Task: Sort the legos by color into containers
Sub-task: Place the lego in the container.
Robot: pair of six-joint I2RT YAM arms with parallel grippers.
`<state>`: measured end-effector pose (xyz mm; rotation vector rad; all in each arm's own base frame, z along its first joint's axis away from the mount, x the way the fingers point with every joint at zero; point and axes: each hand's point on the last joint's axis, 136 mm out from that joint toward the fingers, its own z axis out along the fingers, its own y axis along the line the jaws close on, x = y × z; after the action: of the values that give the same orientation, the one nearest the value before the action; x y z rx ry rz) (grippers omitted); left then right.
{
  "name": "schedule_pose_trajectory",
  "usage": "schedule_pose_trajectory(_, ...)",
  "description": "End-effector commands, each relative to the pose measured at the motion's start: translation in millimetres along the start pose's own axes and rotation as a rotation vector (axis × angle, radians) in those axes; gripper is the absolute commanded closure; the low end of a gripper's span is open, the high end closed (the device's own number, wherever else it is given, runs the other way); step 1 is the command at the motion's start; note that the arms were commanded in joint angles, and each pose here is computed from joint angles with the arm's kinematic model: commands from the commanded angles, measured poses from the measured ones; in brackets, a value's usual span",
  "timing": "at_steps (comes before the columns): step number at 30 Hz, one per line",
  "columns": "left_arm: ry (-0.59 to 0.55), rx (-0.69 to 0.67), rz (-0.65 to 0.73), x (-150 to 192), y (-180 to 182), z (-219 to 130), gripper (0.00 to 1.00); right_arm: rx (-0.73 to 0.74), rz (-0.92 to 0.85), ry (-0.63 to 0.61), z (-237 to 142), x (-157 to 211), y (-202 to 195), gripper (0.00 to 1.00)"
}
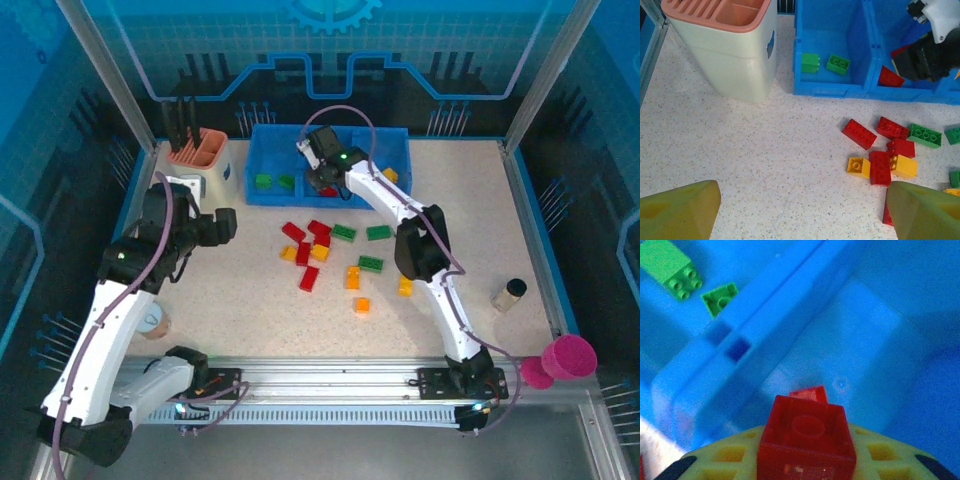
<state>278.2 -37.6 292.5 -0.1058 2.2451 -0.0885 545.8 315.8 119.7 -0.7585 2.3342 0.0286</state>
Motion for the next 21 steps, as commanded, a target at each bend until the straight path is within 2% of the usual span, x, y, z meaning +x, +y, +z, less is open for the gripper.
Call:
schedule_pose_trajectory(1, 0.028, -0.003, -0.027, 5, 2, 1, 0.13, 0.016, 0.001, 0.008, 12, 0, -16, 0.63)
schedule_pose_trajectory(9, 0.028, 0.041, -0.089, 3, -6, -1, 0.08, 0.002, 0.018, -0.002, 18, 1, -37, 0.59)
schedule_pose_trajectory(18, 0.02, 0.088, -0.154, -12, -17, -5, 0.06, -0.075, -0.034, -0.017, 19, 0, -26, 0.47)
schedule_pose_trajectory(21, 0.017, 0.097, -0.173, -14, -18, -9, 0.05, -0.081, -0.042, -0.019, 17, 0, -26, 0.46)
